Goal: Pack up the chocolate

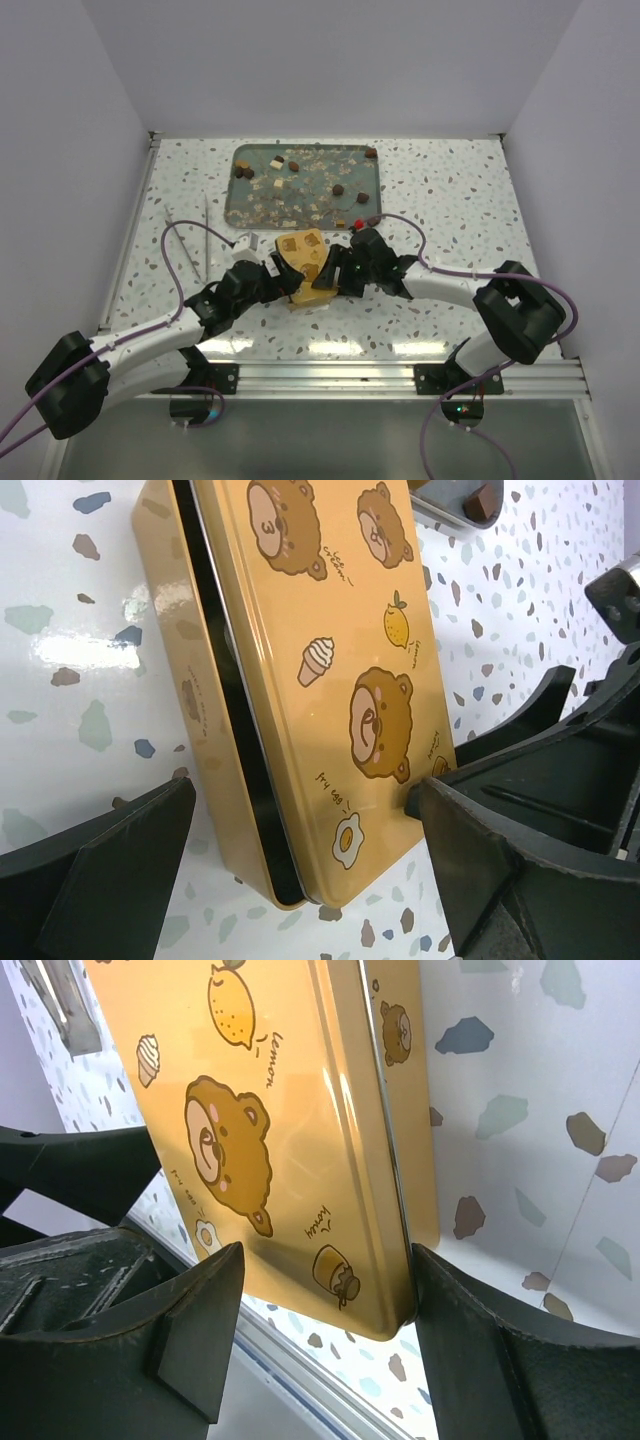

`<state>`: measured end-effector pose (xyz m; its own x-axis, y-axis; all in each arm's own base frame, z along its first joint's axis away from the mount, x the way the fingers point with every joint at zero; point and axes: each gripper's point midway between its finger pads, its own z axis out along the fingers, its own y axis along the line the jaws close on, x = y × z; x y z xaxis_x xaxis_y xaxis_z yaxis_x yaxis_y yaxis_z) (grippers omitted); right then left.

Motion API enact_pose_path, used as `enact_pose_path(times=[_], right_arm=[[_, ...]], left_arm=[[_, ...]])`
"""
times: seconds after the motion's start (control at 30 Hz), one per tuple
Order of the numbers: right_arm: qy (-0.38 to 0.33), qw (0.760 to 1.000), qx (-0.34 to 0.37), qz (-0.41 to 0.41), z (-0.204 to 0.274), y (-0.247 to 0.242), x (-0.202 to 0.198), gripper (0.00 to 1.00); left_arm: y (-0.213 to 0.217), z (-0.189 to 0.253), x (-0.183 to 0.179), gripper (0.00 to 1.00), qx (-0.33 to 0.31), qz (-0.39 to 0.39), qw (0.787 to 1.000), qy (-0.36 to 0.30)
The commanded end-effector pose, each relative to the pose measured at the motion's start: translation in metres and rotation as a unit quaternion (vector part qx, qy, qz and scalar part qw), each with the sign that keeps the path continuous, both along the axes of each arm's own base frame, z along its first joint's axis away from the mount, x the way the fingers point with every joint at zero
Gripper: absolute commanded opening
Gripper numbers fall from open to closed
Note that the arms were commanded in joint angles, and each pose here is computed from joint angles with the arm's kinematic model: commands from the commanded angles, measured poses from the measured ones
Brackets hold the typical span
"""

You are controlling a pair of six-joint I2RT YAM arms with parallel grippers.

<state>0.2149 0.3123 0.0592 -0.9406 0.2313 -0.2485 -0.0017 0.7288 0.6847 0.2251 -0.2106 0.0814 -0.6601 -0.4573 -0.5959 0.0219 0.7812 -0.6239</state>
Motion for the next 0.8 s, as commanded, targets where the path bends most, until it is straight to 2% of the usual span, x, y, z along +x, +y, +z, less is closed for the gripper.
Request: enact_pose_path(times=[0.0, 0.5, 0.77], right_arm=[[-0.036, 0.999, 0.007, 0.004, 0.021, 0.008, 0.011, 0.69], [-0.060, 0.998, -0.012, 0.035, 0.028, 0.018, 0.009, 0.69], [-0.057, 0.997, -0.021, 0.050, 0.021, 0.022, 0.008, 0.69]], left_arm=[[0.000, 0.021, 0.011, 1.00, -0.007, 0.018, 0.999, -0.026], [0.009, 0.020, 0.009, 1.00, -0.003, 0.038, 0.999, -0.020], [0.008, 0.020, 0.007, 0.91, -0.009, 0.033, 0.999, -0.022]])
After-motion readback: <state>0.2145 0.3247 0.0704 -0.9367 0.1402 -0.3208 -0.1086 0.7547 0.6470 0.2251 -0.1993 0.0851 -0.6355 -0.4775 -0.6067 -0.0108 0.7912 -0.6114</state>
